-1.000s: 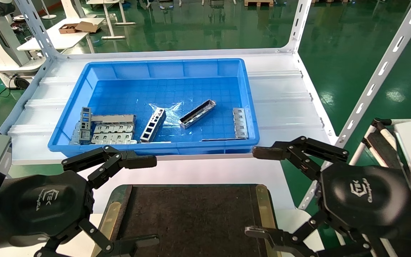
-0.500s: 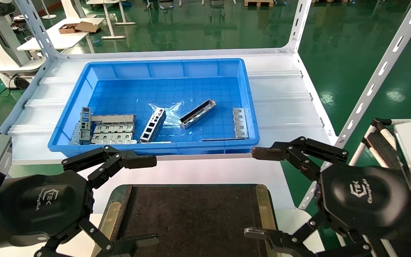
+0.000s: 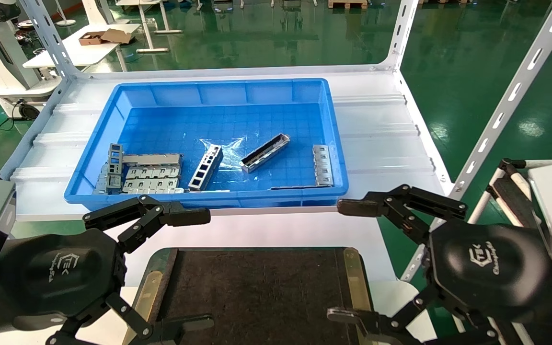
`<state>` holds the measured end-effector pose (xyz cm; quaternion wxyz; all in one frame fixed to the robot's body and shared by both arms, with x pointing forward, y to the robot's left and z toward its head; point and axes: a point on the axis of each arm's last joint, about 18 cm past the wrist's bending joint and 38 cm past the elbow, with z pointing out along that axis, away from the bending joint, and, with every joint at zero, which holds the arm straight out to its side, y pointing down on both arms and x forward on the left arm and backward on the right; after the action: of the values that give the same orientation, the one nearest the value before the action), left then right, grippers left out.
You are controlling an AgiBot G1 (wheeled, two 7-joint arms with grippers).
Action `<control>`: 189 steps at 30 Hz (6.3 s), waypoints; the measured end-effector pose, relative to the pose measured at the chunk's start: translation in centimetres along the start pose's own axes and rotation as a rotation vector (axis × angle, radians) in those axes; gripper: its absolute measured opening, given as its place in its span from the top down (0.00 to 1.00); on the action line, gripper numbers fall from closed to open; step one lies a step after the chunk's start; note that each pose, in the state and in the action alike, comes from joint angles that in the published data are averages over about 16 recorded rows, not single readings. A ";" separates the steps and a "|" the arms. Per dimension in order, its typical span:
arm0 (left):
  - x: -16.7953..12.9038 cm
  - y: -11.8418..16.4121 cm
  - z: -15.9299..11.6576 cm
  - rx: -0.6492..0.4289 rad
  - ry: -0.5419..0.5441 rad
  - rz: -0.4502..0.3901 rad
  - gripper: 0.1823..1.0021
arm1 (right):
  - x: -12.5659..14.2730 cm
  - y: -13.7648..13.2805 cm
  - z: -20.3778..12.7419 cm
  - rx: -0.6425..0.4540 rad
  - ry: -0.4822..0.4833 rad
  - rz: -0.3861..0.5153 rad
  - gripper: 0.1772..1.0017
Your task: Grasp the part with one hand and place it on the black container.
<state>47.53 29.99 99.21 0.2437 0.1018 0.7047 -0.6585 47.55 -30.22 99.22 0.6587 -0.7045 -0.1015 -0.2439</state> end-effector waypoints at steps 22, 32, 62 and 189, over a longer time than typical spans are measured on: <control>-2.3 -0.2 0.7 -0.022 -0.069 0.034 0.00 | 0.0 0.0 0.0 0.000 0.000 -0.001 0.00; -6.6 0.2 3.1 -0.064 -0.151 -0.003 0.00 | 0.0 0.0 0.0 0.000 0.000 -0.001 0.00; -23.5 5.0 16.3 -0.230 -0.543 -0.132 0.00 | 0.0 0.0 0.0 0.000 0.000 -0.001 0.00; -6.1 14.0 6.0 -0.302 -0.262 -0.371 0.79 | 0.0 0.0 0.0 0.000 0.000 -0.001 0.98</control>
<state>60.49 26.75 89.76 0.2202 -0.1526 0.7640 -0.5869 47.54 -30.23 99.23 0.6585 -0.7045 -0.1019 -0.2443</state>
